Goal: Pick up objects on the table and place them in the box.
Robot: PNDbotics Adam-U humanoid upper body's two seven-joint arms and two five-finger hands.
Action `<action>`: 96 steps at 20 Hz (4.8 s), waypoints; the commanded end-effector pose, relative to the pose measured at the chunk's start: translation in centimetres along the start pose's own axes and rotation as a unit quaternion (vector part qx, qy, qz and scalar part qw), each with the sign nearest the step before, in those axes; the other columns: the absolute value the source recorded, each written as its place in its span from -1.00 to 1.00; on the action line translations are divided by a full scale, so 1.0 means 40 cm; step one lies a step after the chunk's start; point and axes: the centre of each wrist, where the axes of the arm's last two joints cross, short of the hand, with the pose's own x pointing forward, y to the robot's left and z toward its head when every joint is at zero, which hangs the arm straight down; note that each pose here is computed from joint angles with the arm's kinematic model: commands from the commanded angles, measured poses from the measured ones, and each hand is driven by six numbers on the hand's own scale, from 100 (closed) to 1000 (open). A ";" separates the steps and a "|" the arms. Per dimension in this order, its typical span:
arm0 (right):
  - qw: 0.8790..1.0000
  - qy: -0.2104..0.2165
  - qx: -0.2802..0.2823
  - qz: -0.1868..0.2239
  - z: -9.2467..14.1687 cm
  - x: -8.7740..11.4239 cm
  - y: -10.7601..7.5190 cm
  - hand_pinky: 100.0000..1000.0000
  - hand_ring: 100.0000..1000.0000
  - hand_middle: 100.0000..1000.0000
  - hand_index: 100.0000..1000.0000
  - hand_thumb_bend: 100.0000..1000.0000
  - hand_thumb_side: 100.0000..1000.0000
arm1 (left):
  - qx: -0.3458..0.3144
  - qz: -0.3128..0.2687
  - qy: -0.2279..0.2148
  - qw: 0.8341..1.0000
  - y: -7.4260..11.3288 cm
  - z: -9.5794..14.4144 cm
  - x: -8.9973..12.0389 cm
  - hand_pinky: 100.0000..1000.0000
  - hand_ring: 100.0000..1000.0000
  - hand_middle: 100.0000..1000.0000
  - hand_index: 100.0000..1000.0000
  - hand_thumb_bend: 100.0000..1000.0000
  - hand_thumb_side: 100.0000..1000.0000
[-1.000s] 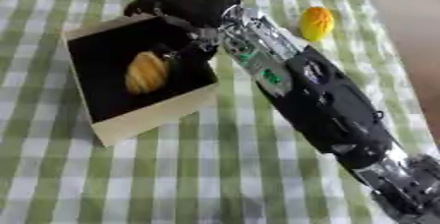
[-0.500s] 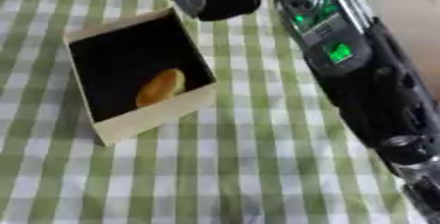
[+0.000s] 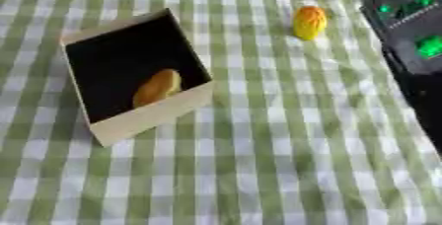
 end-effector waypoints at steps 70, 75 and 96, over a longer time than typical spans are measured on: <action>0.954 0.256 0.028 0.151 0.090 -0.334 -0.016 0.82 0.80 0.48 0.70 -0.75 -0.89 | -0.033 -0.003 0.002 0.999 -0.024 -0.012 0.008 0.51 0.40 0.57 0.68 -1.00 0.33; 0.958 0.249 0.026 0.139 0.084 -0.328 -0.013 0.80 0.76 0.20 0.45 -1.00 -0.88 | -0.033 -0.001 0.001 0.999 -0.026 -0.014 0.008 0.51 0.41 0.57 0.67 -1.00 0.33; 0.986 -0.094 -0.051 0.130 -0.002 0.083 -0.062 0.73 0.43 -0.16 0.19 -0.82 -1.00 | -0.029 0.010 -0.006 1.000 -0.019 -0.019 0.009 0.50 0.42 0.56 0.67 -1.00 0.26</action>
